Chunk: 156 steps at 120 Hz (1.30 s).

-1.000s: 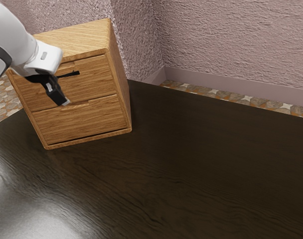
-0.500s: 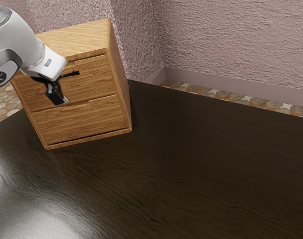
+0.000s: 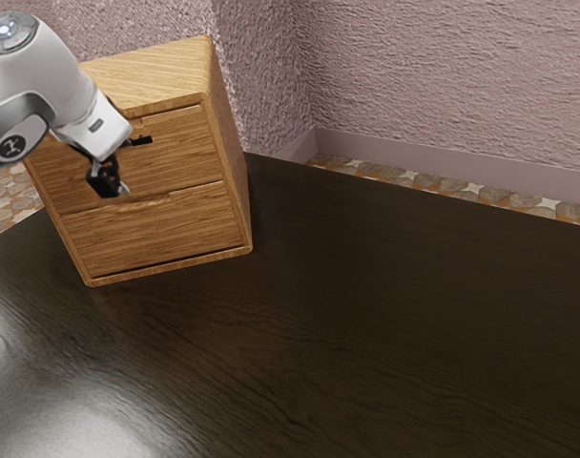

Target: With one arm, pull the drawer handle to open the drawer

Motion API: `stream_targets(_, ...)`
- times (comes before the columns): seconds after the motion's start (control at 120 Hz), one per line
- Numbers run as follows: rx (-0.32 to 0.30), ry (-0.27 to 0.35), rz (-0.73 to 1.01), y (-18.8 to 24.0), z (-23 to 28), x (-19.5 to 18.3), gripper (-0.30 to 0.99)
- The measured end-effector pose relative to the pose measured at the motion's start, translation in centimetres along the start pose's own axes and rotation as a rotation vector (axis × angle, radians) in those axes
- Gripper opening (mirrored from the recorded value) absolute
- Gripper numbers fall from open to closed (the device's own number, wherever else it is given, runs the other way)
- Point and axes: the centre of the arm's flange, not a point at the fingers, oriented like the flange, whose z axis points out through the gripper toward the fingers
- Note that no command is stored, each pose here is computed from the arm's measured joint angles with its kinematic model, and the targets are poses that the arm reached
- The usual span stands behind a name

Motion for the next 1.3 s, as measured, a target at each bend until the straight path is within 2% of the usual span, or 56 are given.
stream_targets(0.283, 0.02, 0.007, 0.026, -1.3, -0.9, -0.7, 0.69)
stream_targets(0.675, -0.016, -0.007, 0.058, -1.3, 2.2, -0.9, 0.69)
stream_targets(1.05, -0.029, -0.022, 0.079, -0.9, 2.2, -0.6, 0.68)
stream_targets(1.3, -0.06, -0.021, 0.082, -0.2, 2.0, -0.3, 0.69)
